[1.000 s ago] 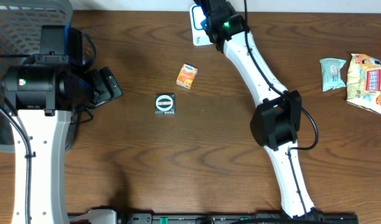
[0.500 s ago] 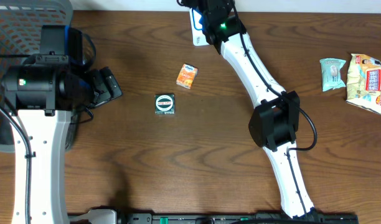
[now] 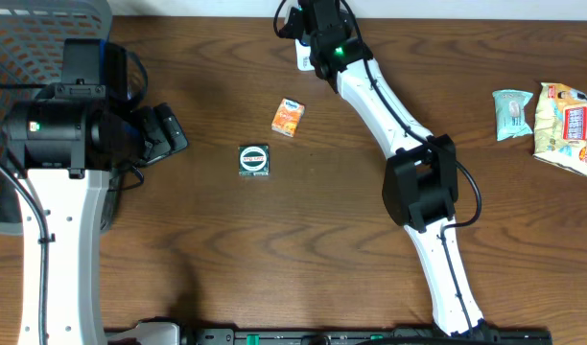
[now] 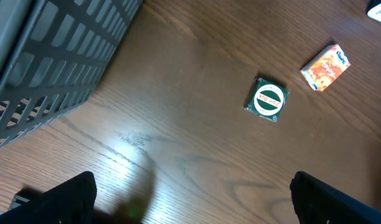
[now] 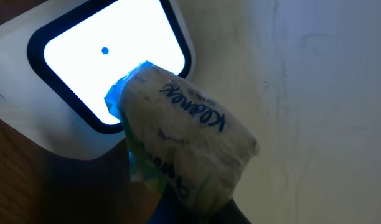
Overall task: Scan the item barcode
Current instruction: 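Hold the teal box up against the scanner window, then carry the teal box to the right table edge and release it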
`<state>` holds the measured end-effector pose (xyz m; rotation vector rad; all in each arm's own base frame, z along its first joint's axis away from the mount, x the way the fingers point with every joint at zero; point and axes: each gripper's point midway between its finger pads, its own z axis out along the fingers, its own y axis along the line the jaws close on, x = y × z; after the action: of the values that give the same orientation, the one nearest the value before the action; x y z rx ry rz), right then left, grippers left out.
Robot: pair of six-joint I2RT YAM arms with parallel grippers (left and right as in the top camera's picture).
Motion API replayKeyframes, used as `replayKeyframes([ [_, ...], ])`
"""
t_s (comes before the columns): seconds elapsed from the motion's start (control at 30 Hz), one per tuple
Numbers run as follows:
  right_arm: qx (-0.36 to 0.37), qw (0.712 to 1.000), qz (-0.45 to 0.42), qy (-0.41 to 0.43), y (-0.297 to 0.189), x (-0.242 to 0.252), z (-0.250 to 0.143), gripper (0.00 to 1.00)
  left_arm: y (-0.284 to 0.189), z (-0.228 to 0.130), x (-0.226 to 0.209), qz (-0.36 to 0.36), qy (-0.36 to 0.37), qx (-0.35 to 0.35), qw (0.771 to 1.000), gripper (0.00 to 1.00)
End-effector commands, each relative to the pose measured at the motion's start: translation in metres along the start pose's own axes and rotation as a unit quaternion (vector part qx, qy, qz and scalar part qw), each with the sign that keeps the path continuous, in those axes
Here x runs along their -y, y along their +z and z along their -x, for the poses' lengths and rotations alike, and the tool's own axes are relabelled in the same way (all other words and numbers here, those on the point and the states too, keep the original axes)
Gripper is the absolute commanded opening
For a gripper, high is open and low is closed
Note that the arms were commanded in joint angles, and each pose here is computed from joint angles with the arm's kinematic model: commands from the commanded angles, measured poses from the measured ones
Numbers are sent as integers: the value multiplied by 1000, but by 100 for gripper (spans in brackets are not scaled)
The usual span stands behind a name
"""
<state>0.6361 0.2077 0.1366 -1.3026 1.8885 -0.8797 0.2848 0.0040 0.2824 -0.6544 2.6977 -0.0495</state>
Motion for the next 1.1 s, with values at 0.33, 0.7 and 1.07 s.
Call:
replayKeyframes([
  [0.33,-2,1000,0,15,2,-9,4,1,2,1,-3,6,-4,-1,1000,97],
  [0.7,-88,966,-53,239,-29,84,-96,1,2,1,-3,6,-4,-1,1000,98],
  [1.07,-325,801,-39,502,-59,82,-333,1,2,1,-3,6,-4,-1,1000,98],
])
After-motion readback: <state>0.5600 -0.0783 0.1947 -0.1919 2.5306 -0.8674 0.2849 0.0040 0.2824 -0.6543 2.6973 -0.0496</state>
